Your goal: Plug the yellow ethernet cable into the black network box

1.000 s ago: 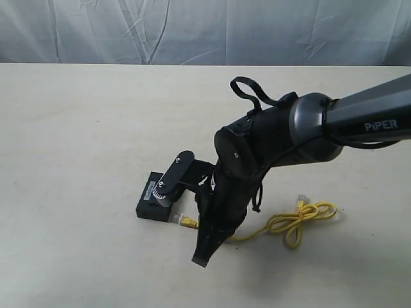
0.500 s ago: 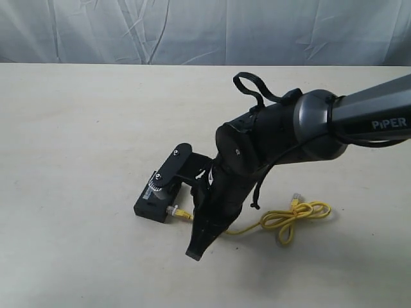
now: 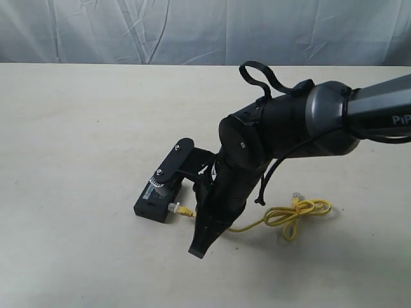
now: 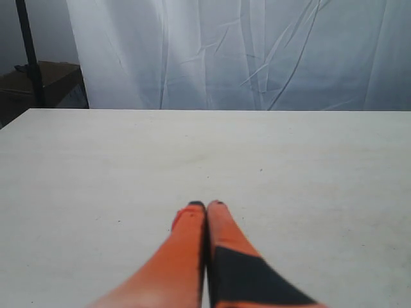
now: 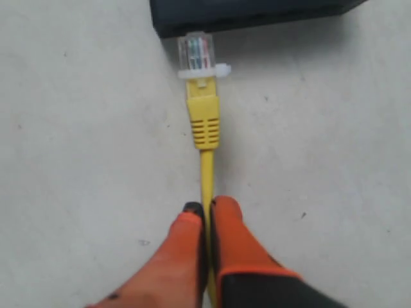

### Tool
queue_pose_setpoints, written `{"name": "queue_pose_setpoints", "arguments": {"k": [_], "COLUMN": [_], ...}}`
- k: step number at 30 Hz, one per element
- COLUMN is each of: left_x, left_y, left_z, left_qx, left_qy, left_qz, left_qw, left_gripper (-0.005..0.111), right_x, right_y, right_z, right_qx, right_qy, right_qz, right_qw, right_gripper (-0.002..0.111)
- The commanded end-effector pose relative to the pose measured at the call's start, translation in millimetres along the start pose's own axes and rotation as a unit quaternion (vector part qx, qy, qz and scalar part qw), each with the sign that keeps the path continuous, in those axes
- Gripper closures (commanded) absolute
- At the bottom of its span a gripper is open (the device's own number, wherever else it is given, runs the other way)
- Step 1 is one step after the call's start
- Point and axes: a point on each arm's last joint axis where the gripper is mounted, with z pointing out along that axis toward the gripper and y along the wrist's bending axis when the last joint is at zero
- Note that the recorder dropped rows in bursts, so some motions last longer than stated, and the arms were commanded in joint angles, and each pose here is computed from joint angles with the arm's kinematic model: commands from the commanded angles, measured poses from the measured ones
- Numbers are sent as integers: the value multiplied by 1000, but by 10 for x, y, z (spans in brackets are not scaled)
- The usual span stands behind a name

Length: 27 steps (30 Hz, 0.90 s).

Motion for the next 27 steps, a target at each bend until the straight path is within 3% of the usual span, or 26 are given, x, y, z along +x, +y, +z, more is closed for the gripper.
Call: {"name": "queue_pose_setpoints", "arguments": {"k": [1, 5, 10, 20, 23, 27], "left_x": [11, -56, -186, -328, -357, -624], "left_y": [0, 14, 3, -5, 7, 3], "left_z": [0, -3, -22, -66, -75, -39], "left_qx": [-1, -10, -7, -3, 0, -3], "left_qy": [-1, -37, -110, -191, -169, -63], "left_qz": [-4, 44, 44, 23, -26, 0], "left_qw": [1000, 998, 993, 981, 985, 998], "left_gripper": [107, 107, 107, 107, 107, 107], "right_x": [-9, -20, -28, -20, 8, 106], "right_y": [-15, -5, -1, 2, -41, -245], "right_z": [-40, -70, -133, -144, -152, -179], "right_qx": [6, 2, 3, 3, 0, 4], "right_qy": [-8, -14, -21, -17, -10, -4], "right_qz": [0, 39, 40, 35, 43, 77], "right_qw": [1000, 999, 999, 999, 999, 997], "right_gripper": [109, 109, 109, 109, 109, 109]}}
